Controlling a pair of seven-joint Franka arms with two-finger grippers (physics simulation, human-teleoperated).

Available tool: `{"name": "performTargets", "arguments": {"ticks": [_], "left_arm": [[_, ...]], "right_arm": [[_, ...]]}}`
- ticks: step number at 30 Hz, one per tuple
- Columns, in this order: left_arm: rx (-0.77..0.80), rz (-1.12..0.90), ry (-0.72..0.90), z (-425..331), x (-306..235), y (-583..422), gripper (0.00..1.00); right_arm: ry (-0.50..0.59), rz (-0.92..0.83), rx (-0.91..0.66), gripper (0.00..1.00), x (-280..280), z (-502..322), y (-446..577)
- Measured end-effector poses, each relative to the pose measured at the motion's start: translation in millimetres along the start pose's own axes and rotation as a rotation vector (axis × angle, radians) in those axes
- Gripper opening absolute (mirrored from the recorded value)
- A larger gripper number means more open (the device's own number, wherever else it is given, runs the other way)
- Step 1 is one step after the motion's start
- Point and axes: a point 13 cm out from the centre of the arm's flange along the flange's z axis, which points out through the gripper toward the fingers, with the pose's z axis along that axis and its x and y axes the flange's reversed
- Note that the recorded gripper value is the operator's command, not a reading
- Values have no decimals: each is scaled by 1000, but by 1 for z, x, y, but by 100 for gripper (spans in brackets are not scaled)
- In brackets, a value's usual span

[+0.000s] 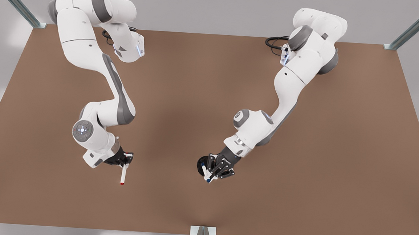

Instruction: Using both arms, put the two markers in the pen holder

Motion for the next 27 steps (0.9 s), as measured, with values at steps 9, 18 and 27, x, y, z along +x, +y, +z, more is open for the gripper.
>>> {"name": "performTargets", "arguments": {"ticks": [9, 18, 27], "left_arm": [[-35, 45, -6, -3, 39, 30, 21], [-33, 114, 15, -10, 67, 39, 100], [-316, 140, 311, -208, -165, 230, 100]], "right_arm": [[-227, -80, -94, 21, -36, -57, 80], [-646, -233, -261, 21, -51, -82, 220], [-885, -361, -452, 21, -37, -117, 367]]}}
